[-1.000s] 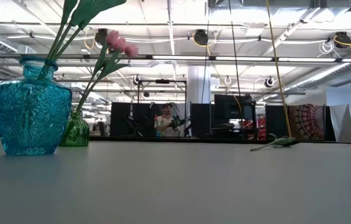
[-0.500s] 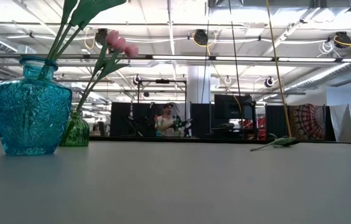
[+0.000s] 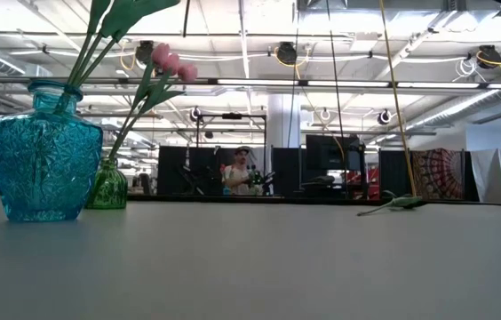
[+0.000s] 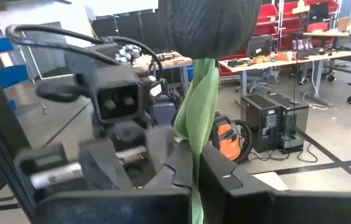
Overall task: Sort flowers into vase by color
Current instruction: Put the bottom black flower into the red vase
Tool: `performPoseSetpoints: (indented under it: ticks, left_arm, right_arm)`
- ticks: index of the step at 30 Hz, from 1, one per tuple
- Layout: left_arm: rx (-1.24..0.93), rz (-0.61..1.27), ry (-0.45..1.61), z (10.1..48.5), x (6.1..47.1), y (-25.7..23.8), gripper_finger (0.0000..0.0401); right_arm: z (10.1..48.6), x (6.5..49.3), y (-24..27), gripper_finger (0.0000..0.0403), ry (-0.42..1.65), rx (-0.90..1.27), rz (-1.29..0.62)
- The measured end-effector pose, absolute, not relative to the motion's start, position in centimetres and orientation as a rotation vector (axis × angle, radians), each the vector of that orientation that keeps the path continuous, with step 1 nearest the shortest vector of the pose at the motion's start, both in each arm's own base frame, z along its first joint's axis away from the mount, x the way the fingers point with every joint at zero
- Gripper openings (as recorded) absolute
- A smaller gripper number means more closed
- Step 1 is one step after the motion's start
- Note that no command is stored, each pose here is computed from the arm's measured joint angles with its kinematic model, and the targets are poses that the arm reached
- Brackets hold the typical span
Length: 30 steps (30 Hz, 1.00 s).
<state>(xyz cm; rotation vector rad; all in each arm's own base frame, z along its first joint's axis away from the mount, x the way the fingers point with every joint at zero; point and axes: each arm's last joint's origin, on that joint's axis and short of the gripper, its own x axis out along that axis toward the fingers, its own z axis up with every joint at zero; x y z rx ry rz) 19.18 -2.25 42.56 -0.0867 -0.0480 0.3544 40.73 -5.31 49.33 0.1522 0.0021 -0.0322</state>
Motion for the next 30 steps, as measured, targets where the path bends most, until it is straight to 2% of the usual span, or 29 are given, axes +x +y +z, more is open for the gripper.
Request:
performPoseSetpoints:
  ticks: [9,24,30]
  left_arm:
    - [-0.124,0.342,-0.024,41.8,21.1,-0.3,0.0095]
    - [-0.13,0.285,-0.087,42.4,21.2,0.3,0.0095]
    - [-0.127,0.286,-0.086,42.4,21.2,0.3,0.0095]
  right_arm:
    - [48.9,40.8,-4.7,0.0,0.048,0.147,-0.02]
    - [48.5,40.8,-4.4,0.0,0.094,0.152,-0.019]
    - [48.4,40.8,-4.4,0.0013,0.096,0.155,-0.02]
